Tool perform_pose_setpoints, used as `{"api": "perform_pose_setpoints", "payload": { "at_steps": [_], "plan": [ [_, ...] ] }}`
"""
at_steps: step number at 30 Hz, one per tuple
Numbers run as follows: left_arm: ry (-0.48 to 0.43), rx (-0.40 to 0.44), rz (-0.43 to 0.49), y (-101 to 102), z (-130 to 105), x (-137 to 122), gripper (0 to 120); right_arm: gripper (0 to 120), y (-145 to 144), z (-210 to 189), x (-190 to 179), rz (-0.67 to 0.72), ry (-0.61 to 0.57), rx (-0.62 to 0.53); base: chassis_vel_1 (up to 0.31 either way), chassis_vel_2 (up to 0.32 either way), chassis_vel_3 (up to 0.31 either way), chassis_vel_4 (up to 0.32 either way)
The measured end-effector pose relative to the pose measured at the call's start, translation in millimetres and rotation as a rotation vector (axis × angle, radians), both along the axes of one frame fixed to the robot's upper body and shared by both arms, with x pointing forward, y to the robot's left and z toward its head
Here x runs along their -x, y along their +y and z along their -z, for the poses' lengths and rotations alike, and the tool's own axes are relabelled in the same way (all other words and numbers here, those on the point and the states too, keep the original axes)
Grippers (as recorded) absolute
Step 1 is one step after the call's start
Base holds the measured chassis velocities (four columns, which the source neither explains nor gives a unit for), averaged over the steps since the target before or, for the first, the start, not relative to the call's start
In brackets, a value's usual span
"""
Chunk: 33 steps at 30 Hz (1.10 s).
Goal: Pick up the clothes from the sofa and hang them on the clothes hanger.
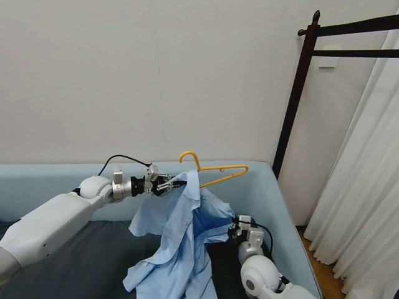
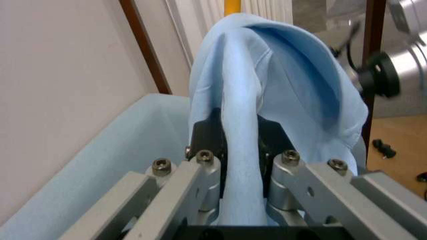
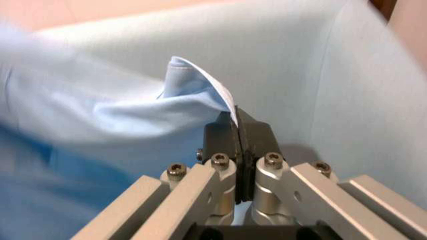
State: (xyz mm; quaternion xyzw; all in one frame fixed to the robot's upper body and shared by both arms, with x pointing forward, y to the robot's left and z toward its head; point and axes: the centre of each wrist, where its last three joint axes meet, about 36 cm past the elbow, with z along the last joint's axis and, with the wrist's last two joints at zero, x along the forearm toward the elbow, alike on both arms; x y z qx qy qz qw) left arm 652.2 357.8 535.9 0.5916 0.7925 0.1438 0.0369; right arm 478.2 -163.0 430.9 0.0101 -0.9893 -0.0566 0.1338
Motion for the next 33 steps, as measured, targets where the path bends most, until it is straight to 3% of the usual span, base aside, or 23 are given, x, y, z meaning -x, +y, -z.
{"api": "perform_pose_setpoints", "payload": {
  "at_steps": [11, 18, 33],
  "plan": [
    [-0.088, 0.056, -0.008, 10, 14, 10, 8, 0, -44, -41, -25, -0.038, -0.068, -0.013, 0.0, 0.0, 0.0, 0.0],
    [-0.095, 0.031, 0.031, 19, 13, 16, 8, 0, -68, -62, -33, -0.06, -0.114, -0.006, 0.0, 0.0, 0.0, 0.0],
    [-0.099, -0.085, 0.034, 40, 12, 22, 8, 0, -67, -107, -9, -0.124, -0.239, 0.047, 0.0, 0.0, 0.0, 0.0]
  ]
}}
